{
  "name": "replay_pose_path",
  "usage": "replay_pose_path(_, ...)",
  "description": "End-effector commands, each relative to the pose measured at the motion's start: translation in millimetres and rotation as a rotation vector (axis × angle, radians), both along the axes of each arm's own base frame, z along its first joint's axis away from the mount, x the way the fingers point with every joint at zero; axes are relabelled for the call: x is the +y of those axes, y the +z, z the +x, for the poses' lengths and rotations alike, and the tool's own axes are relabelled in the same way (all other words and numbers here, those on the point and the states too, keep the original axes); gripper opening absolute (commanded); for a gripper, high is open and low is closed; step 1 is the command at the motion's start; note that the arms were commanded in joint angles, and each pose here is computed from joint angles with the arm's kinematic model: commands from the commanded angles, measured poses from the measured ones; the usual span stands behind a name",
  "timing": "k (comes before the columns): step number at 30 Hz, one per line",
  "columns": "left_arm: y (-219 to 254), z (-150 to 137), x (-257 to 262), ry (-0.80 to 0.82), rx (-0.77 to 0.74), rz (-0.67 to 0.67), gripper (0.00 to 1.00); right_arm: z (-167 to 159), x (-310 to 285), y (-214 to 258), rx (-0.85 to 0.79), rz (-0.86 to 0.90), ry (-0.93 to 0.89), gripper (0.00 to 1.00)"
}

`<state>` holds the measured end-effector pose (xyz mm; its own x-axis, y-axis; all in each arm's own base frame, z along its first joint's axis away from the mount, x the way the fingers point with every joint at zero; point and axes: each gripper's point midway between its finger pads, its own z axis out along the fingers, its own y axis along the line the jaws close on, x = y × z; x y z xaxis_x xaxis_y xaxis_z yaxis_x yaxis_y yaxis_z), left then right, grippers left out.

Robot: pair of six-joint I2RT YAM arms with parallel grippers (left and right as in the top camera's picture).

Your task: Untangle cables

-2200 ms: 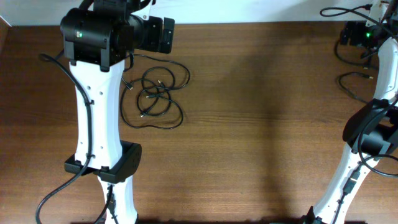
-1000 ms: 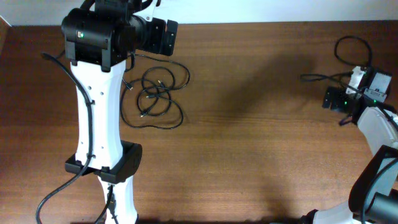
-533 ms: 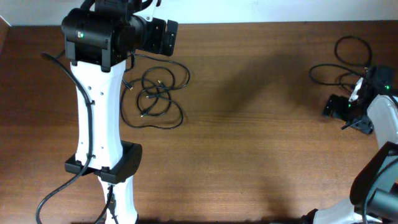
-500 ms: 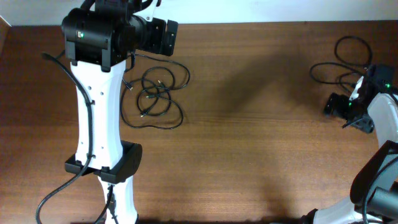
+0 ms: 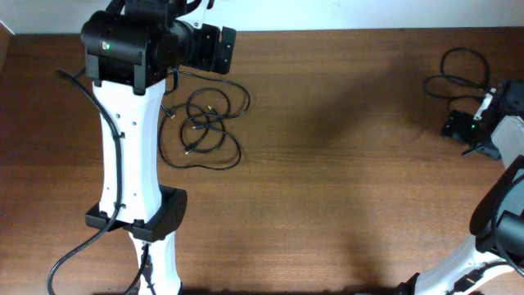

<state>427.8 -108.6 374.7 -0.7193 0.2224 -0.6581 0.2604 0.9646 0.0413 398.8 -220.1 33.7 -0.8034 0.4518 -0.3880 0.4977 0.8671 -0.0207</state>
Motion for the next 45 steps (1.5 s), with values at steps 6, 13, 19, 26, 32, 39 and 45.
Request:
replay_pose_path(6, 8, -5, -2, -0.02, -0.02, -0.008, 0.99, -5, -31, -28, -0.021, 0.04, -0.025, 0.9)
replay_pose_path(13, 8, -5, -2, -0.02, -0.02, -0.009, 0.99, 12, -28, -46, -0.048, 0.034, 0.0, 0.04)
replay_pose_path(19, 8, -5, -2, -0.021, -0.02, -0.008, 0.99, 105, -15, 19, -0.234, -0.103, 0.135, 0.04)
replay_pose_path(26, 8, -5, -2, -0.021, -0.02, -0.008, 0.99, 130, 9, 73, -0.221, -0.142, 0.234, 0.04)
replay_pose_path(32, 8, -3, 7, 0.014, -0.03, 0.027, 0.99, 152, 207, 69, -0.172, -0.027, 0.643, 0.04)
replay_pose_path(39, -22, -4, 71, 0.194, 0.114, 0.012, 0.95, 148, 293, 307, -0.487, -0.145, 0.772, 0.99)
replay_pose_path(45, -159, 41, 16, -0.006, 0.334, -0.16, 0.99, 110, 287, 402, -0.676, -0.199, 0.754, 0.99)
